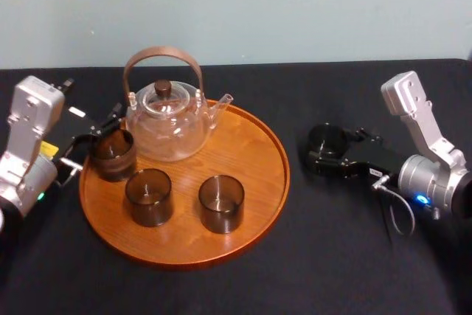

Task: Pick up the glass from the table and place it on the tray.

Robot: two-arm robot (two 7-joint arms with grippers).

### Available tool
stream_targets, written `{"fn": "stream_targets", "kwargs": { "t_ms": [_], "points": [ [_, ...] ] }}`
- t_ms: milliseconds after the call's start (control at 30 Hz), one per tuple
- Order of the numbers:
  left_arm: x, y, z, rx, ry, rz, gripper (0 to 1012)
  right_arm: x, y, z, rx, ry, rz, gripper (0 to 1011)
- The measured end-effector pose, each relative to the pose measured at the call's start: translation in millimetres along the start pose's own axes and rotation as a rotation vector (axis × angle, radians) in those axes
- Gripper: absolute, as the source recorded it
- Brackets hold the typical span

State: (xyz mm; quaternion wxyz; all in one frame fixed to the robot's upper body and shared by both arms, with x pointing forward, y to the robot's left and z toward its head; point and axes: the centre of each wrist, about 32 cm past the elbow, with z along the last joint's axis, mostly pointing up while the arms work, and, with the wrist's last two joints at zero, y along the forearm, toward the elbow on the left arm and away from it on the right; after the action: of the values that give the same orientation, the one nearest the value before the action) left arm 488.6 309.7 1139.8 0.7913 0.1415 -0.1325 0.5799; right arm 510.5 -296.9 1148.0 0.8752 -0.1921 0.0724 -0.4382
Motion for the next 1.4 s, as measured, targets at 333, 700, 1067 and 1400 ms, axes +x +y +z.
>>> {"fn": "stream_targets", "kwargs": {
  "t_ms": [333,700,1067,1400],
  "points": [
    [0.0,0.0,0.0,0.000,0.000,0.000,1001,0.0,0.5,0.5,-0.002,-0.005,-0.002,1003],
    [0.0,0.0,0.0,0.000,0.000,0.000,1001,0.2,-0.1,0.2,0.000,-0.002,-0.002,883],
    [0.0,0.0,0.0,0.000,0.000,0.000,1001,0.3,-0.5,0.2,0.001,-0.001,-0.002,885],
    [0.0,0.0,0.0,0.000,0.000,0.000,1001,0.6,-2.2,0.8,0.009,0.002,0.003,885]
  ]
}}
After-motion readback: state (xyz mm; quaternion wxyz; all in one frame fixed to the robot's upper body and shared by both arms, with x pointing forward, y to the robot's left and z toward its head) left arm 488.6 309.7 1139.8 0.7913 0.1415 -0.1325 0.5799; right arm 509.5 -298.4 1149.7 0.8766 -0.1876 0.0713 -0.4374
